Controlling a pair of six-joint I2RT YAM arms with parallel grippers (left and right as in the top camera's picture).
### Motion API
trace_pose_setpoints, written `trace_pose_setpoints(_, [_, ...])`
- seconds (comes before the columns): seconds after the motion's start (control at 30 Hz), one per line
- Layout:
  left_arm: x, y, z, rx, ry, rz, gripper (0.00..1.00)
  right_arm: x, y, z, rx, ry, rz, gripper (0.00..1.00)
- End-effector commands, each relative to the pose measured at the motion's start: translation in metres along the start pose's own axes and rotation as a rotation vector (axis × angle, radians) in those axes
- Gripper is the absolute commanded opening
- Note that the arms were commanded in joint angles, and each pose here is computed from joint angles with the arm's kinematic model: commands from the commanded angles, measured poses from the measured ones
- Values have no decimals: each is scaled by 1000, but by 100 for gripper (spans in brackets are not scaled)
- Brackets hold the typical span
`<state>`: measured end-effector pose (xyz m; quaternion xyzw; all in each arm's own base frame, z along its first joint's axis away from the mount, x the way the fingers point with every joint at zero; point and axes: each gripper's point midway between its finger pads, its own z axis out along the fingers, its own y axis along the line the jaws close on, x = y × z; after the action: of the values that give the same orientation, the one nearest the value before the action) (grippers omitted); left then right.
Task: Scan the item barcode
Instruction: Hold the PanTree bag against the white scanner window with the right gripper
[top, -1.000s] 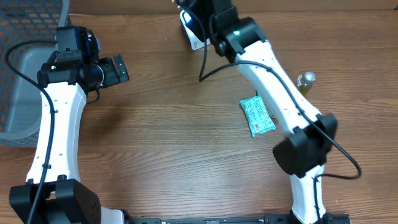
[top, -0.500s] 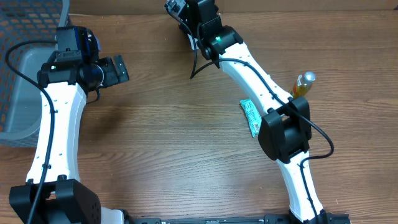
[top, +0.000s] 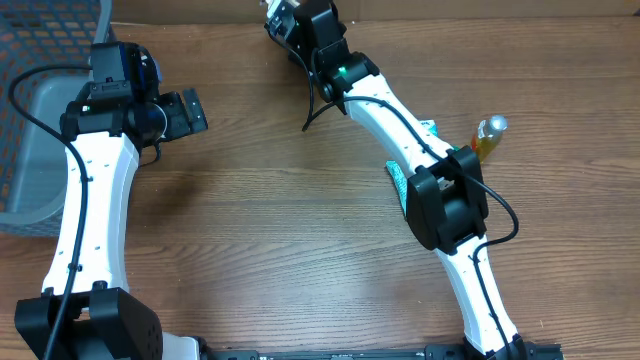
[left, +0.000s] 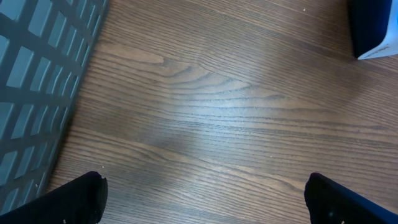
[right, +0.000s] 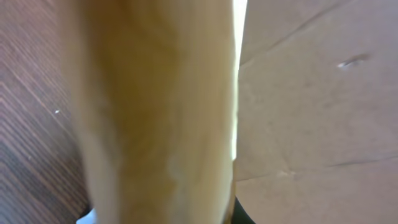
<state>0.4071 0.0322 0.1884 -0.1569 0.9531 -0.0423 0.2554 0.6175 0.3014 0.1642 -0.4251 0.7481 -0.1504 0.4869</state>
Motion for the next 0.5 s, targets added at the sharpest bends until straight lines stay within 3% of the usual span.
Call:
trace_pose_setpoints(0.0, [-1,2,4,-9,5,6,100,4,5,2,-24,8,-1,4])
trace_pose_setpoints(0.47, [-1,2,4,-9,5,7,100,6,38,-2,-178,3,11,4])
